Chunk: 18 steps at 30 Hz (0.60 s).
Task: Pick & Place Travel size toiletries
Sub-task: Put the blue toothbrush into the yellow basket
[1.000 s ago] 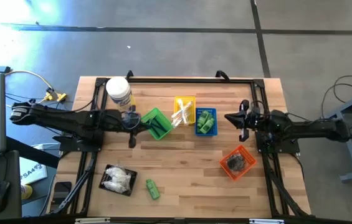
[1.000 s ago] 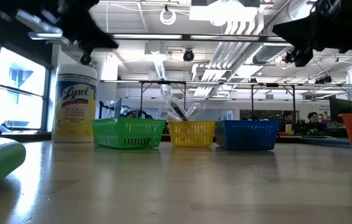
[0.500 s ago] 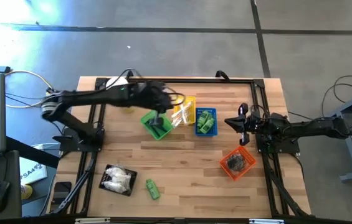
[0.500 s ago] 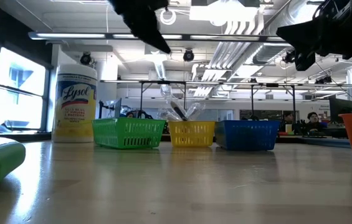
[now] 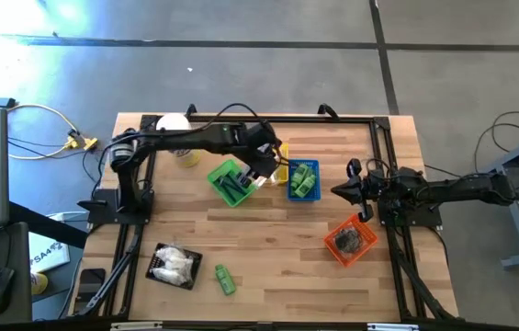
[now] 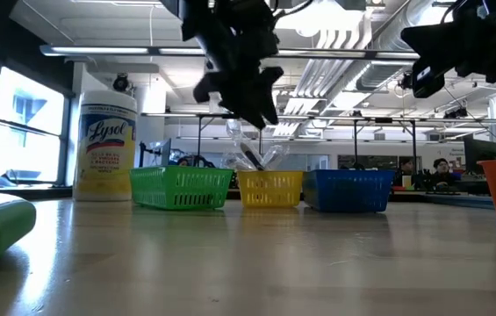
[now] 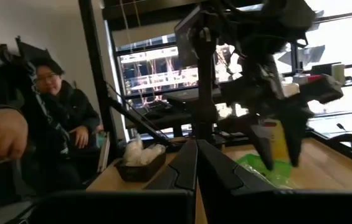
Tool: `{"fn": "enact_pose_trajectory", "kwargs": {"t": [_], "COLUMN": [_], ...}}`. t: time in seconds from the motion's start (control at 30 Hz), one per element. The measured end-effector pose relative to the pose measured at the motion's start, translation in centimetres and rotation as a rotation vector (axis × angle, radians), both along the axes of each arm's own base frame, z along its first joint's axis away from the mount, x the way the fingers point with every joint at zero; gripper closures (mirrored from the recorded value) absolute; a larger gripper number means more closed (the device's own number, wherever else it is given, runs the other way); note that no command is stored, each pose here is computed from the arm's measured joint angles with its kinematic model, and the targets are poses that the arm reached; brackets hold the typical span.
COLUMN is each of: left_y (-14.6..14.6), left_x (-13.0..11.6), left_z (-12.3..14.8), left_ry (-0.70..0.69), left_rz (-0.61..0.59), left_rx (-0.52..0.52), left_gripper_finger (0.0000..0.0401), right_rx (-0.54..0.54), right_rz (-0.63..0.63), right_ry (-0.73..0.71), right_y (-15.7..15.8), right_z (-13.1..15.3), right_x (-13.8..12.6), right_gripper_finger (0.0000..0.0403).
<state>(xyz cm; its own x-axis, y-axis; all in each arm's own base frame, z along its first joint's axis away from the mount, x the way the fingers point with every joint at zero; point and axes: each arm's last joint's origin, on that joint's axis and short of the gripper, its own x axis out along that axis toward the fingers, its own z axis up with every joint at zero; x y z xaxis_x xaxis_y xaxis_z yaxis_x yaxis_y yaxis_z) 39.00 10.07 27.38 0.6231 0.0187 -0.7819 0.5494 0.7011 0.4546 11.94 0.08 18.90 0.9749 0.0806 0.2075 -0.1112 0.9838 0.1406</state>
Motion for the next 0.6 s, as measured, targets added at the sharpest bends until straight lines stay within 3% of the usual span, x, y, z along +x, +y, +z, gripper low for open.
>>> {"fn": "enact_pose_trajectory", "kwargs": {"t": [0.27,0.6], "left_y": [2.3,2.3], "left_x": [1.1,1.4], "left_z": [-3.5,-3.9], "left_ry": [0.063,0.061], "left_rz": [0.034,-0.019], "left_rx": [-0.009,0.031], "left_gripper_finger": [0.0255,0.0273], "right_rx": [-0.002,-0.004], "right_rz": [0.010,0.009], "right_ry": [0.017,0.024], "right_y": [0.0,0.0], "right_z": [-0.2,-0.2], "right_x": [0.0,0.0], "right_gripper_finger": [0.0401,0.0401]}}
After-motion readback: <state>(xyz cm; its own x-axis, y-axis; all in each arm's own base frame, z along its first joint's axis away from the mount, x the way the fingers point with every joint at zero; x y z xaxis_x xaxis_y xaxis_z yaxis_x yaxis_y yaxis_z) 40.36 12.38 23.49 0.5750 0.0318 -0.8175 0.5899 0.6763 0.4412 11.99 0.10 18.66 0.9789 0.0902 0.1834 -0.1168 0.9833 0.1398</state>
